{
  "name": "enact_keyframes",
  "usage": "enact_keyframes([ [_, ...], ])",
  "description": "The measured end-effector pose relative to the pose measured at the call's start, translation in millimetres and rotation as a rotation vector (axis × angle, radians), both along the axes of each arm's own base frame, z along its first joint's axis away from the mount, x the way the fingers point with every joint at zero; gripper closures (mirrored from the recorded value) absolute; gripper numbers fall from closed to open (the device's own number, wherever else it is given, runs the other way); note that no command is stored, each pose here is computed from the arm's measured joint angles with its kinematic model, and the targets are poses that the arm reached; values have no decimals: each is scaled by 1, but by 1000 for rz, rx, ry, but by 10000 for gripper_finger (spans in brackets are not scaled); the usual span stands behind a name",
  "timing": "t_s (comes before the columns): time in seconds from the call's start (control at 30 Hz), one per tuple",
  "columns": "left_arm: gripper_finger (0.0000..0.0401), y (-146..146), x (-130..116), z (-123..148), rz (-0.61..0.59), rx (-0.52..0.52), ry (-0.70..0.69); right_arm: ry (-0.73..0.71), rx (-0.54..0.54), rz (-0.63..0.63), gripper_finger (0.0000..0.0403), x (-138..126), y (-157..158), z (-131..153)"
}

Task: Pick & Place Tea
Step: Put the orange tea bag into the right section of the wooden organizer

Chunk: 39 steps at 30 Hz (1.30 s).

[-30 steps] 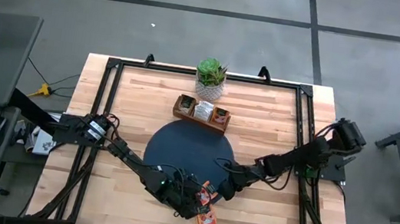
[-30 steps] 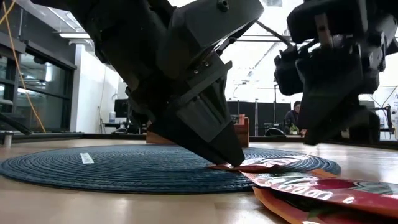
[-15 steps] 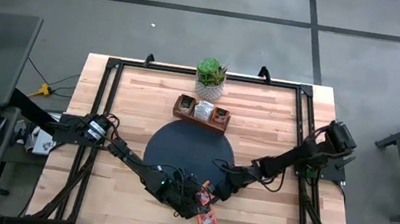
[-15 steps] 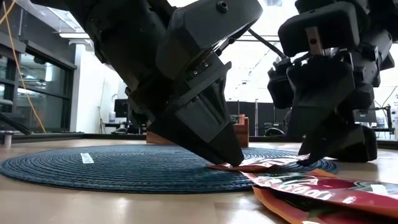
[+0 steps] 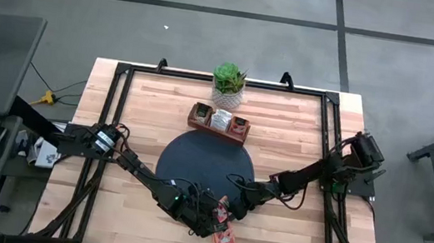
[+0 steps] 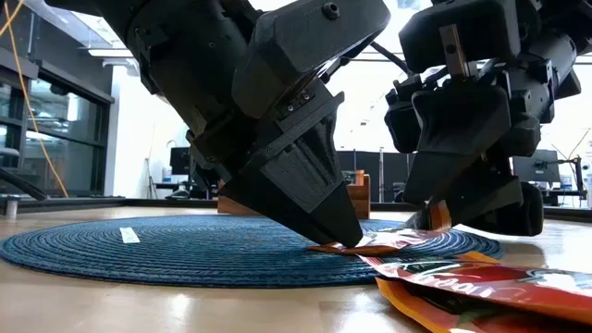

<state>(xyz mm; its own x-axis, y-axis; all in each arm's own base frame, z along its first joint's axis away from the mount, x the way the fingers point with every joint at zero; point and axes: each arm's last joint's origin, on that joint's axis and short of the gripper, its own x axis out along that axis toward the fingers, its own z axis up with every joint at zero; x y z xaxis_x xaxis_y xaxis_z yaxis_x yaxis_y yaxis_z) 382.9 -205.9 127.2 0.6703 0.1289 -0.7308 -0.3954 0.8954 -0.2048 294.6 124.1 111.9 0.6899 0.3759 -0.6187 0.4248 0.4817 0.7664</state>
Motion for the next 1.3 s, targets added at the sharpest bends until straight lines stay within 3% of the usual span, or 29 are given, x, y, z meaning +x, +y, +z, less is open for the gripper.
enact_keyframes([
  [0.3,287,0,0,0,-5,-6,4,10,-30,-10,394,-1,-1,-2],
  [0.93,287,-3,3,7,-42,-37,33,19,-75,2,402,-2,-2,-4],
  [1.13,287,-5,12,33,-132,69,101,31,-83,5,402,-3,-3,-5],
  [1.3,287,7,16,49,-139,185,182,28,-90,5,403,-3,-3,-5],
])
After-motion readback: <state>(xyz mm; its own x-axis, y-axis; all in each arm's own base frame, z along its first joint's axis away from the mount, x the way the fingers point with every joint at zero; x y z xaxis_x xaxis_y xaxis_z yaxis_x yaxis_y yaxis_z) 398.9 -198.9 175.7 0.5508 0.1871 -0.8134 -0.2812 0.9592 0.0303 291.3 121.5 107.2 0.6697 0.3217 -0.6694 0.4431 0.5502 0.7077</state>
